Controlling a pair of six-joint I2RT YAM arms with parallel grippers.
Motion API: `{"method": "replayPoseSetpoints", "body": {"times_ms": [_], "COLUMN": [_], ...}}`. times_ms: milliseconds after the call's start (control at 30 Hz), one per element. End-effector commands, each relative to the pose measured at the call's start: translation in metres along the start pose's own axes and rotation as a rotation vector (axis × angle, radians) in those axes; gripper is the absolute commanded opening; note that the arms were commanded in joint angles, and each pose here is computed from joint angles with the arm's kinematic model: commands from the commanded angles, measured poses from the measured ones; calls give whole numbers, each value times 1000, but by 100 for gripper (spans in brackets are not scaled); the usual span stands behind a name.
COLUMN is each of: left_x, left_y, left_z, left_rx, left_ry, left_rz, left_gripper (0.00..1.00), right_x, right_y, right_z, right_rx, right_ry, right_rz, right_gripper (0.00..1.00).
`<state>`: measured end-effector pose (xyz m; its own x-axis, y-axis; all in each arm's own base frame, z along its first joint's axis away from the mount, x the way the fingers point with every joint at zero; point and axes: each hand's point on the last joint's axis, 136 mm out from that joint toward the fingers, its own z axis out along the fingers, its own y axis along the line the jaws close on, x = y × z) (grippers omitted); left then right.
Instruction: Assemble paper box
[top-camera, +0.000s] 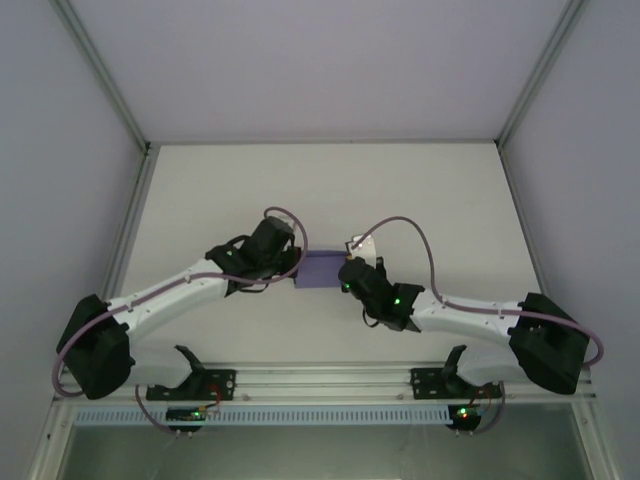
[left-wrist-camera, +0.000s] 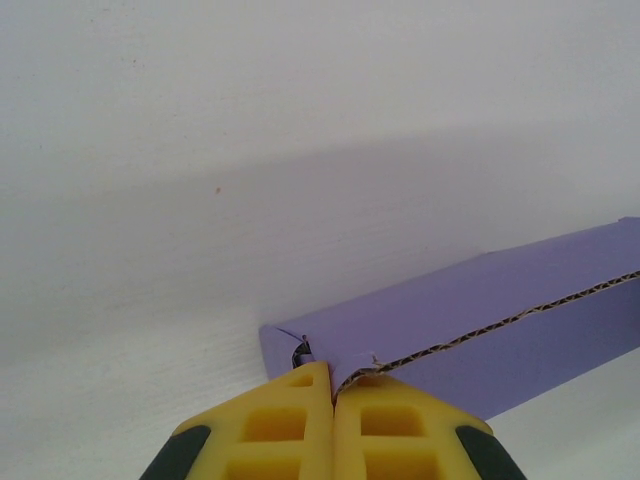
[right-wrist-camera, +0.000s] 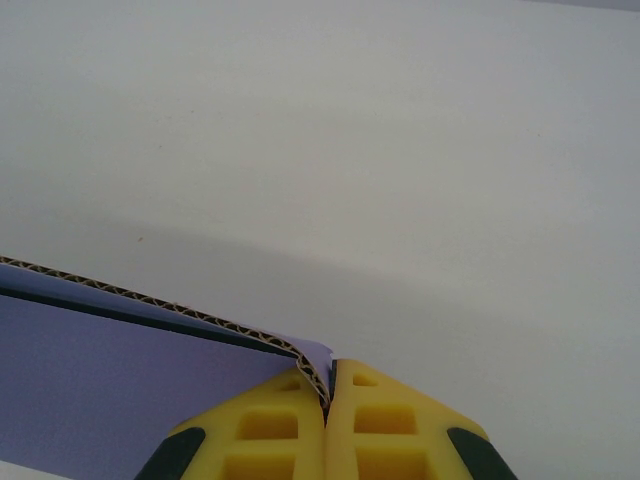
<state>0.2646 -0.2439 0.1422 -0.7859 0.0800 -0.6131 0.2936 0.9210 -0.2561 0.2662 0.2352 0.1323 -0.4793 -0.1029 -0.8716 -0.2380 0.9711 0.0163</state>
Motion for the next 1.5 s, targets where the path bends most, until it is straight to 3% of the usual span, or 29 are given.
{"method": "replayPoseSetpoints", "body": {"times_ms": [0,133,500,667,1000,1200,1467], "left_x": [26,14,17,38,68,86,84], "left_y": [28,33,19,20,29,37,50], "left_z": [1,-7,5,18,10,14,12], "left_rx": [-112,-148,-70,-25,-18,-16,-80], "left_ry": [73,44,58,63,62,1,-69], "left_rz": [70,137,71,31,144,165,-16], "left_gripper": [0,0,0,0,0,0,0], "right_x": [54,57,57,57,62,65,63], "right_y": [-15,-16,-17,-16,-16,-11,-9], "right_z": [-2,-2,-2,-2,-3,0,4], "right_rx": [29,27,32,24,-6,-45,-15], "right_ry": [170,180,176,162,150,121,102], "right_rz": [-106,-109,-101,-104,-123,-157,-154], "right_gripper": [0,0,0,0,0,0,0]}}
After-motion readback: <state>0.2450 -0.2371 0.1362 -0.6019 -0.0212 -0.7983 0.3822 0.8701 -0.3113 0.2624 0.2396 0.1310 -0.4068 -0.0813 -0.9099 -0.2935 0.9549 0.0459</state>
